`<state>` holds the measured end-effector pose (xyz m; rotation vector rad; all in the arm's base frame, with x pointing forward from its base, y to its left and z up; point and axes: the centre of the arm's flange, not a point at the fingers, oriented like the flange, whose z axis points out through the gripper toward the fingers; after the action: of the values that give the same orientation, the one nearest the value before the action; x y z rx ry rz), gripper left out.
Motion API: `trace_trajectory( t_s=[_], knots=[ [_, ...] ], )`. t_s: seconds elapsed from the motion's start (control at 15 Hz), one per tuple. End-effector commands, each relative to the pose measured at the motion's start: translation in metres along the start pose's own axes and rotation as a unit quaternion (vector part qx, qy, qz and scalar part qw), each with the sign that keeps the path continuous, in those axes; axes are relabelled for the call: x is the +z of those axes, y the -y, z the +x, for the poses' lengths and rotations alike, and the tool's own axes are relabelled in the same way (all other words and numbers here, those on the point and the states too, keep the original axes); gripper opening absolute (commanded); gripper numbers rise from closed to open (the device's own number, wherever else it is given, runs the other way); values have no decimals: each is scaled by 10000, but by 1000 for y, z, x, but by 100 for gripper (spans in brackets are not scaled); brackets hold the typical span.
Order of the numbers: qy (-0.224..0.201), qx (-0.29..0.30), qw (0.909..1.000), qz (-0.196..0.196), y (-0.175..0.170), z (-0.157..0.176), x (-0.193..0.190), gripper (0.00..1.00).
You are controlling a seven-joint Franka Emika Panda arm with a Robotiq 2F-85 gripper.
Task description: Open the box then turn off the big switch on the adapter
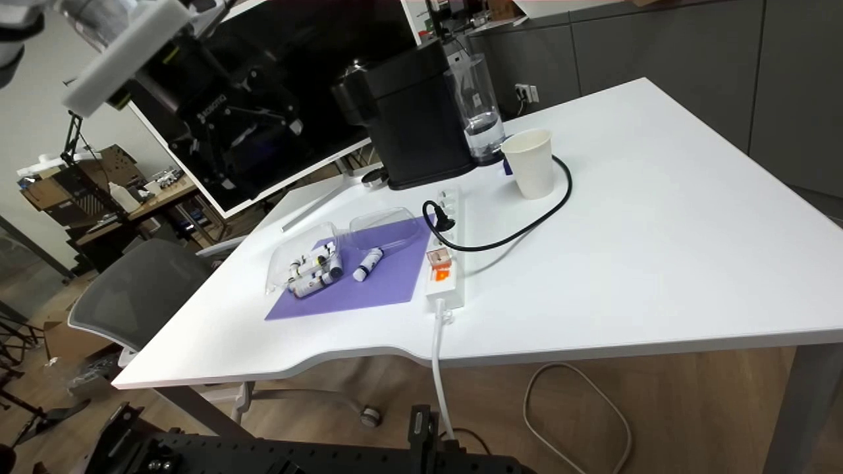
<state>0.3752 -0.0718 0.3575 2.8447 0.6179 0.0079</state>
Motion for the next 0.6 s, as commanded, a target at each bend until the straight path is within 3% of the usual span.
trace_trajectory(
  t_s=[0.0, 0.07, 0.27, 0.53],
  knots=[
    [32, 210, 9997, 133, -53, -39, -26, 75],
    [35, 195, 9997, 142, -66, -46, -27, 74],
    [-38, 43, 9999, 95, -93, -53, -22, 51],
    [-379, -39, 9993, -14, -108, -27, -1, 25]
  ],
)
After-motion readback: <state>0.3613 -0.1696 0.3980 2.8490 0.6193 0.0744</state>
